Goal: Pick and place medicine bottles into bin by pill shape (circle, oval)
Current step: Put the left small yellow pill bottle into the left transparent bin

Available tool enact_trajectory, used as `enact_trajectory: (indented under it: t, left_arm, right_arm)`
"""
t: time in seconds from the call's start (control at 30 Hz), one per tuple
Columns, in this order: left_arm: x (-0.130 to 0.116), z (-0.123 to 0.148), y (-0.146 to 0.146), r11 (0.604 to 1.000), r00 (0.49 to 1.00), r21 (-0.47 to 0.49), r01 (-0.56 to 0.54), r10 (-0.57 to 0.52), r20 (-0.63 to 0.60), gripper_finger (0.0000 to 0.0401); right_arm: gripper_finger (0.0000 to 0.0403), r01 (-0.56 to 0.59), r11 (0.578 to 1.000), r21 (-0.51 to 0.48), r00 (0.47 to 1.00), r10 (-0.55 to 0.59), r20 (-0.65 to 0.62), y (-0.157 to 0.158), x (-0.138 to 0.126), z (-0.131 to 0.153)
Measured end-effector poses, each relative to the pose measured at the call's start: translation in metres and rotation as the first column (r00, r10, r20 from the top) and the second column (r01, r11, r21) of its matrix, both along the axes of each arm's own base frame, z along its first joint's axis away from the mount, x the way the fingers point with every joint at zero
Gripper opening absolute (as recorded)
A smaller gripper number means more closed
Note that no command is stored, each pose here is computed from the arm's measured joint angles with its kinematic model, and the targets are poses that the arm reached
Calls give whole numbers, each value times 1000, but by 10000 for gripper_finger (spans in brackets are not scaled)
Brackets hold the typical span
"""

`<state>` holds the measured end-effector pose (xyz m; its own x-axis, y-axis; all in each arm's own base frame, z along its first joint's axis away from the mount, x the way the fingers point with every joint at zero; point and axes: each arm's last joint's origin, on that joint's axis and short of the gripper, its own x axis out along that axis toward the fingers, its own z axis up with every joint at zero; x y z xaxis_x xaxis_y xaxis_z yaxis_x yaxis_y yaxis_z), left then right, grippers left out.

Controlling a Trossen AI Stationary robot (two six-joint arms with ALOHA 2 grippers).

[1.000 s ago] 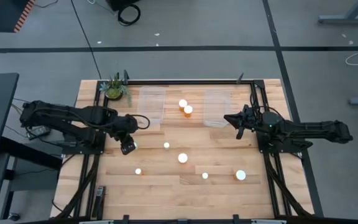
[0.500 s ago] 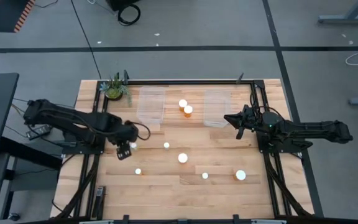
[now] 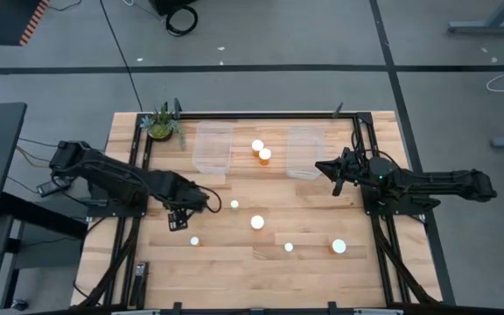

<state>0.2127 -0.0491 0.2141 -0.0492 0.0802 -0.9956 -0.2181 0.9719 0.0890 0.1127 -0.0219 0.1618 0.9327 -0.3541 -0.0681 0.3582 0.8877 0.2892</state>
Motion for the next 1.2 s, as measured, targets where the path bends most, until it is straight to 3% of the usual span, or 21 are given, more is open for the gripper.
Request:
enact_trajectory:
  t: [0.3,0.47,0.7,1.2]
  left_arm:
    - [-7,-16,1,997,997,27,-76,76,-3,242]
    - [-13,-29,1,994,986,7,-110,108,126,236]
    - [-14,-49,2,993,972,5,-118,114,207,233]
    - [-3,-49,6,986,938,-29,-166,167,303,222]
  right_arm:
    - [39,0,1000,0,1000,0,1,0,0,0]
    - [39,0,1000,0,1000,0,0,0,0,0]
    - [39,0,1000,0,1000,0,-2,0,0,0]
    - [39,0,1000,0,1000,0,-3,0,0,0]
